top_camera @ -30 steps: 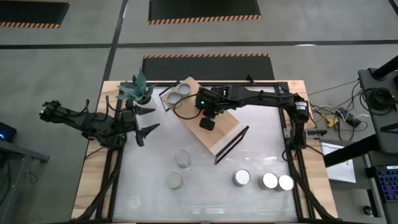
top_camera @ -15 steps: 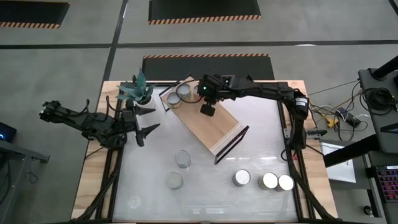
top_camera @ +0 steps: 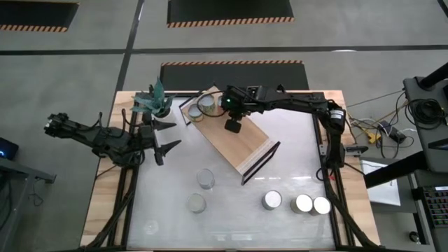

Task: Pick and place cans onto a shelf
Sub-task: Put the canned orange on the shelf

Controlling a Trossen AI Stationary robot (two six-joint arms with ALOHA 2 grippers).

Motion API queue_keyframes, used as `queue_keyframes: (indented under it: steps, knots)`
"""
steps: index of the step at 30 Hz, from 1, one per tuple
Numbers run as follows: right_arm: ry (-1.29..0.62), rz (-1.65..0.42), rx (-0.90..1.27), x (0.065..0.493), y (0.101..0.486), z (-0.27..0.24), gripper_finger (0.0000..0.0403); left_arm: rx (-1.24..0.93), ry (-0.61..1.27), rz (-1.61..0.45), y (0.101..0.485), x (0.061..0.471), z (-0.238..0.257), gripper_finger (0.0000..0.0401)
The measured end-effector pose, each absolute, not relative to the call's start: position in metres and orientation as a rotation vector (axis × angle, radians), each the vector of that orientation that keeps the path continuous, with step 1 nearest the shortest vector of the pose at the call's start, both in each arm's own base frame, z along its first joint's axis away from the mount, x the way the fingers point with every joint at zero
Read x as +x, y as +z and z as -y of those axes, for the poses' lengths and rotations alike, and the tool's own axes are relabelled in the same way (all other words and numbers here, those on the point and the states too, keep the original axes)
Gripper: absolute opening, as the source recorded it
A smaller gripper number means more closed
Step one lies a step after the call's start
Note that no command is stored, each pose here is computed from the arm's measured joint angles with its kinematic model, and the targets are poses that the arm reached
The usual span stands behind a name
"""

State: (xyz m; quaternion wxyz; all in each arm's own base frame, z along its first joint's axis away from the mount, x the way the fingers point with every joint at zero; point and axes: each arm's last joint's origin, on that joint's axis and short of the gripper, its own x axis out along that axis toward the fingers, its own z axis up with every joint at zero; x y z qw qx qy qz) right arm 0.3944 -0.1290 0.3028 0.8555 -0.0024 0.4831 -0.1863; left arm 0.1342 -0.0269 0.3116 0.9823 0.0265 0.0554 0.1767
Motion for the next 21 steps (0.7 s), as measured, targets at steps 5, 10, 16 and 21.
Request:
queue_keyframes:
  steps: [5,10,16,21]
  knots:
    - [-0.431,-0.958,-0.021,0.396,0.306,0.141,0.0013,0.053,0.355,-0.110,0.312,0.134,0.027,0.0283]
    - [-0.444,-0.970,-0.007,0.393,0.306,0.146,0.0013,0.052,0.356,-0.109,0.312,0.134,0.027,0.0283]
    - [-0.446,-0.928,-0.019,0.397,0.308,0.146,0.0013,0.053,0.356,-0.110,0.312,0.134,0.027,0.0283]
    - [-0.462,-0.878,-0.035,0.400,0.308,0.156,0.0013,0.053,0.355,-0.110,0.312,0.134,0.027,0.0283]
